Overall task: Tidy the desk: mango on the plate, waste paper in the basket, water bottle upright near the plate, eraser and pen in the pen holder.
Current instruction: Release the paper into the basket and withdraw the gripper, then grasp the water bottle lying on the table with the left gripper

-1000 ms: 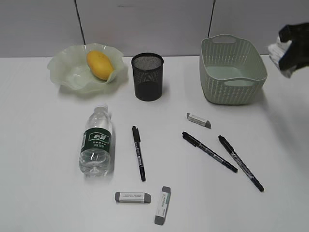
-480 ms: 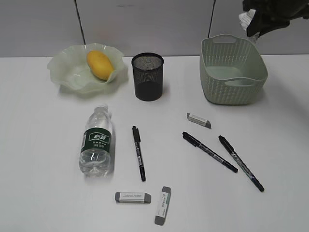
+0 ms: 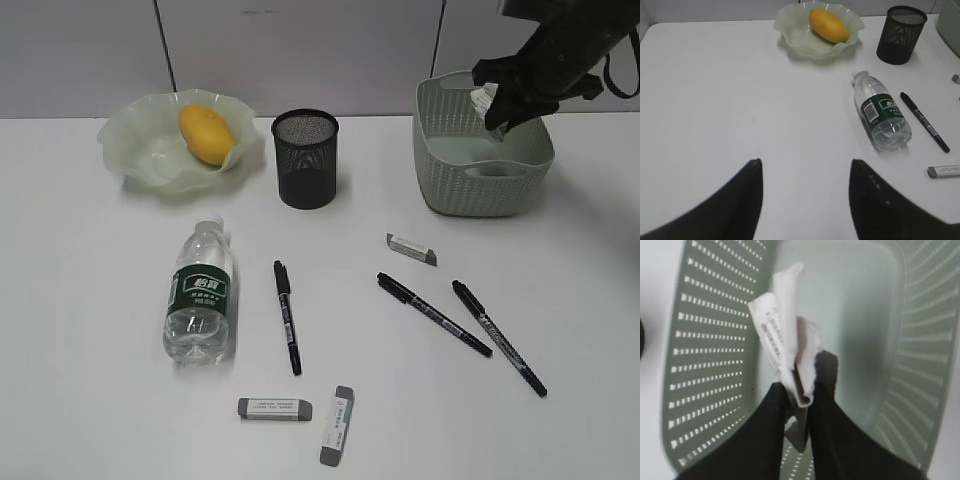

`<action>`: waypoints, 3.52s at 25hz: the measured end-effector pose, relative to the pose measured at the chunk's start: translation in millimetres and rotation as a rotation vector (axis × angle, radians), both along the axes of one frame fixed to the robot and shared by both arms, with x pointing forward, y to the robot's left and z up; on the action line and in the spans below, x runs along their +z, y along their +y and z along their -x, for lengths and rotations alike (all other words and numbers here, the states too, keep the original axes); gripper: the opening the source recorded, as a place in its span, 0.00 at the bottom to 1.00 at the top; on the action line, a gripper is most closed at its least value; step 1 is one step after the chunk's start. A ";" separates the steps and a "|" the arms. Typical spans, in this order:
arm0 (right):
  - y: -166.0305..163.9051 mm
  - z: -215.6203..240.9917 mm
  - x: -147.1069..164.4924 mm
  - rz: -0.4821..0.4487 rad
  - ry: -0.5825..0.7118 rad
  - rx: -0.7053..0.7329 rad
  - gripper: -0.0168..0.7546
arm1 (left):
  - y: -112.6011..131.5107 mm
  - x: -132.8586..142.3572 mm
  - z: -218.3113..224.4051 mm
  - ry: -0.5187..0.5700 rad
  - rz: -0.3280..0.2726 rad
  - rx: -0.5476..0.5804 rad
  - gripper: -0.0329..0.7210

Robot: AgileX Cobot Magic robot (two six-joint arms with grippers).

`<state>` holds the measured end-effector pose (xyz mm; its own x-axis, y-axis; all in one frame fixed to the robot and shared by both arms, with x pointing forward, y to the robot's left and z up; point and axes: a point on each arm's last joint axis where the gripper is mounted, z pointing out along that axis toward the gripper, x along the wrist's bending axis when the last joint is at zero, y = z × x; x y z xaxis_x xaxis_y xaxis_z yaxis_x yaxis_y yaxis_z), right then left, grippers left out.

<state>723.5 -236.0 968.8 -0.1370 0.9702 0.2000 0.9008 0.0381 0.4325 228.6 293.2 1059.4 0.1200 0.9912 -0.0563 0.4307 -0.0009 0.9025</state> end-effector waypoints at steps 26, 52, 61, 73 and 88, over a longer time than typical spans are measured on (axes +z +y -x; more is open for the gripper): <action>-0.3 22.0 53.2 0.023 0.146 0.064 0.72 | 0.0 0.0 0.0 0.000 0.000 0.000 0.59; -36.7 240.3 110.1 0.214 0.140 0.065 0.71 | -0.1 0.0 0.0 0.000 0.001 -0.001 0.56; -49.6 343.1 126.2 0.204 -0.127 -0.030 0.71 | 0.7 0.0 -0.1 0.000 -0.007 0.005 0.56; -59.6 426.4 83.3 0.214 -0.337 -0.052 0.71 | -1.0 0.1 -1.1 0.008 0.009 -0.007 0.56; -65.7 490.0 86.5 0.192 -0.699 -0.080 0.66 | -21.8 6.3 -79.9 0.454 0.197 -0.095 0.75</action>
